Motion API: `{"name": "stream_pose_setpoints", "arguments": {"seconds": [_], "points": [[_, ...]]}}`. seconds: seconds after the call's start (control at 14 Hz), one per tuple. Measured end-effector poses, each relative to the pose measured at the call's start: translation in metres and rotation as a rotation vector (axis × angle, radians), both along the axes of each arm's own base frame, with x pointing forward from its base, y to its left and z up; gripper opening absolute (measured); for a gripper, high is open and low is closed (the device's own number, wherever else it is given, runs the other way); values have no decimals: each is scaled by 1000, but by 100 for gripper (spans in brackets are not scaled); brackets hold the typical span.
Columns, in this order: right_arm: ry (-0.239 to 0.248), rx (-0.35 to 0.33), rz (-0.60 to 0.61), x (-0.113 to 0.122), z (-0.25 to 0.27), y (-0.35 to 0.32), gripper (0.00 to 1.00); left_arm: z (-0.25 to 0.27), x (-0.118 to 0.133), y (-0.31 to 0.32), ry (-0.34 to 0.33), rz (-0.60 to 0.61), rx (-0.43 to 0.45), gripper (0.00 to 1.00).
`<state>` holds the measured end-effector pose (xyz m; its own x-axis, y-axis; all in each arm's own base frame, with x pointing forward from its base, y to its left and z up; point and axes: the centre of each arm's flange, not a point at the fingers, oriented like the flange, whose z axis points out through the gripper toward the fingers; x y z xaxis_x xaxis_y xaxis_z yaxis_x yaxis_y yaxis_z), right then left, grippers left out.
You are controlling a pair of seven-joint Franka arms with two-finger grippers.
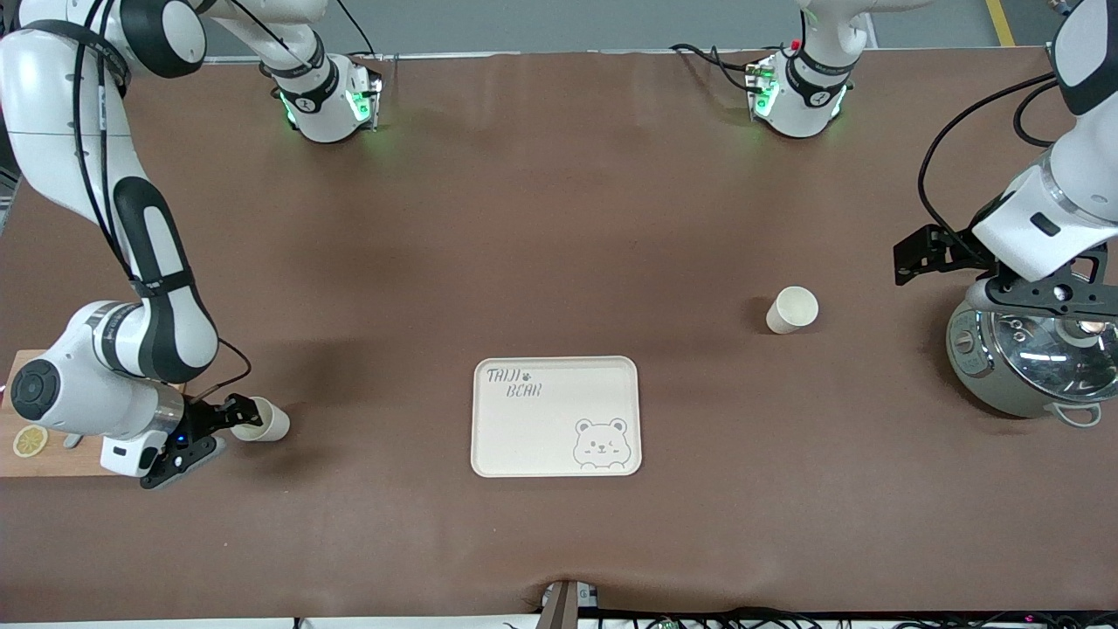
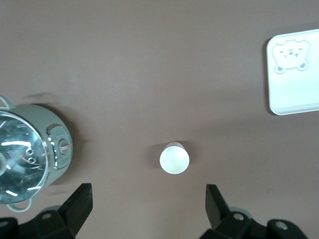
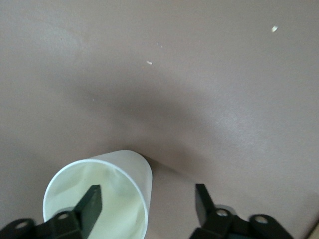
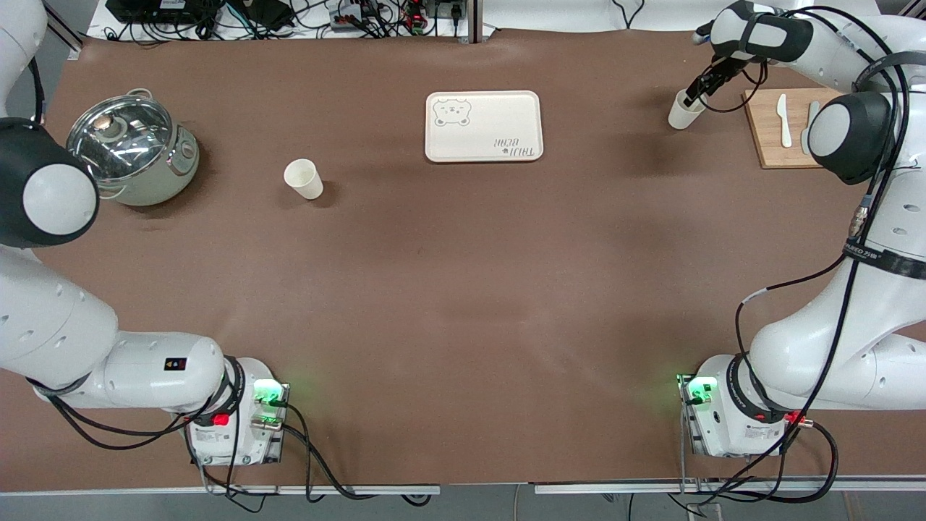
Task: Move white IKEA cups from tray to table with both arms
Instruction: 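Release the cup with the left gripper while the right gripper lowers its cup, then open the right gripper beside the cutting board and withdraw it upward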
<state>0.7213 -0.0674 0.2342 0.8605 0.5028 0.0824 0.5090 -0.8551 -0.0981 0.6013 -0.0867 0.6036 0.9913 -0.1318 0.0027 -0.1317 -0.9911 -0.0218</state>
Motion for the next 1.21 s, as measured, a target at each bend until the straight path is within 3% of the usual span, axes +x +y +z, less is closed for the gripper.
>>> {"name": "stream_pose_setpoints", "arguments": {"seconds": [0.07, 0.5, 0.71, 0.93, 1.21], "points": [[7, 2, 3, 2, 7, 0, 100, 2, 0, 4, -3, -5, 1, 100], [151, 35, 41, 7, 103, 1, 100, 7, -1, 12, -4, -24, -1, 100], [220, 40, -19, 1, 146, 2, 100, 6, 0, 19, 0, -19, -16, 100], [219, 27, -131, -16, 227, 11, 100, 5, 0, 22, 2, -21, -16, 100], [221, 1, -322, -65, 335, 24, 100, 5, 0, 20, 2, -27, -18, 100]]}}
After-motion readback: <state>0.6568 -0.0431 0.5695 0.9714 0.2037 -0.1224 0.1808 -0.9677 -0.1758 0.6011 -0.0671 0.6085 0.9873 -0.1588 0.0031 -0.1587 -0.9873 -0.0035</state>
